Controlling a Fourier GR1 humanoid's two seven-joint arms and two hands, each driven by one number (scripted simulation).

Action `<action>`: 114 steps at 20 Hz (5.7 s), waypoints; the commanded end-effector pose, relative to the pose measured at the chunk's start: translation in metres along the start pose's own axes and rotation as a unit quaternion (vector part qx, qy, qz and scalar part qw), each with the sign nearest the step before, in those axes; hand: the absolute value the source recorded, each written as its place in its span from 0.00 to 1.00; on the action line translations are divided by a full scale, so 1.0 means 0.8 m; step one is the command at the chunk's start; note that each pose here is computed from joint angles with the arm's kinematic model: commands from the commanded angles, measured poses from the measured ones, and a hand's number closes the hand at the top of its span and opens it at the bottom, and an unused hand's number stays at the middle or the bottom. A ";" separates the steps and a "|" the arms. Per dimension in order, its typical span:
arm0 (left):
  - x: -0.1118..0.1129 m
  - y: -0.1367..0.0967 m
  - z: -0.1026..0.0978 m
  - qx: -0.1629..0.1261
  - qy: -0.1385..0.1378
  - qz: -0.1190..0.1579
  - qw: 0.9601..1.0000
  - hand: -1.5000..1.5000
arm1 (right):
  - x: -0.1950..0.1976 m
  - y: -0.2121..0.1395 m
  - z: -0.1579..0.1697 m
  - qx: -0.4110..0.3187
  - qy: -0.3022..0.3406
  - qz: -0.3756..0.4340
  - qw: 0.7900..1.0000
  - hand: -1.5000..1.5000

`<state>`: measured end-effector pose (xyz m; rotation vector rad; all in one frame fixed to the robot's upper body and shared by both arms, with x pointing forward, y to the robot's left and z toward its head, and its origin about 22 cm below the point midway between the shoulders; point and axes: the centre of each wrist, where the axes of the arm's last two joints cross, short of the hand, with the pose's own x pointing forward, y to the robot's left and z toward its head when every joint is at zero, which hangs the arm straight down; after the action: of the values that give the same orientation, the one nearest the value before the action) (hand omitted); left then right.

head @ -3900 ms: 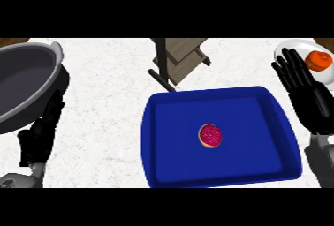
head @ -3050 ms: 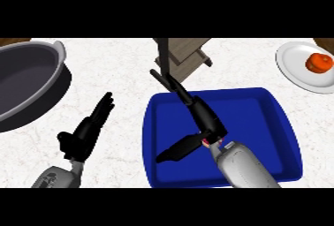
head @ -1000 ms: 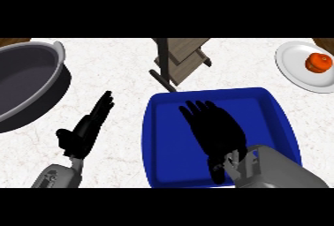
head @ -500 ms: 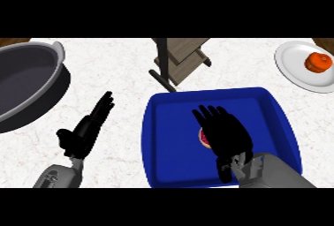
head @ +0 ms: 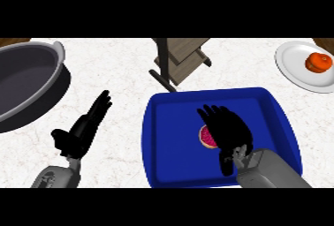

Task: Pick the cupcake from the tray and place it in the tiered basket

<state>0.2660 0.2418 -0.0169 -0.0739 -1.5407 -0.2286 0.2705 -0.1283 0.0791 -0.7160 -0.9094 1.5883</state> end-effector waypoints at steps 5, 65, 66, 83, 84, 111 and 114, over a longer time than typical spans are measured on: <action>0.003 -0.001 -0.001 0.005 0.000 -0.006 1.000 0.50 | 0.014 0.031 -0.033 0.002 -0.016 -0.005 1.000 0.00; 0.009 -0.018 -0.018 -0.034 -0.008 0.000 0.999 0.50 | 0.020 -0.470 0.124 -0.392 0.278 -0.396 0.782 1.00; 0.018 -0.030 -0.025 -0.024 -0.009 -0.008 1.000 0.50 | 0.023 -0.469 0.111 -0.385 0.282 -0.397 0.784 1.00; 0.006 -0.024 -0.015 -0.041 -0.013 -0.005 0.999 0.50 | 0.018 -0.467 0.029 -0.357 0.232 -0.498 0.756 1.00; 0.002 -0.031 -0.014 -0.046 -0.008 -0.005 0.999 0.50 | 0.034 -0.464 0.026 -0.355 0.221 -0.508 0.753 1.00; -0.015 0.003 -0.003 0.013 0.018 -0.002 1.000 0.50 | -0.079 -0.508 0.117 -0.595 0.300 -0.586 0.462 0.00; -0.014 -0.010 0.003 0.029 0.026 0.003 0.999 0.50 | -0.080 -0.506 0.141 -0.607 0.280 -0.588 0.455 0.00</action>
<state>0.2671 0.2390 -0.0255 -0.0565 -1.5121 -0.2095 0.4144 -0.1644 0.4701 -1.0858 -1.4366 -0.6527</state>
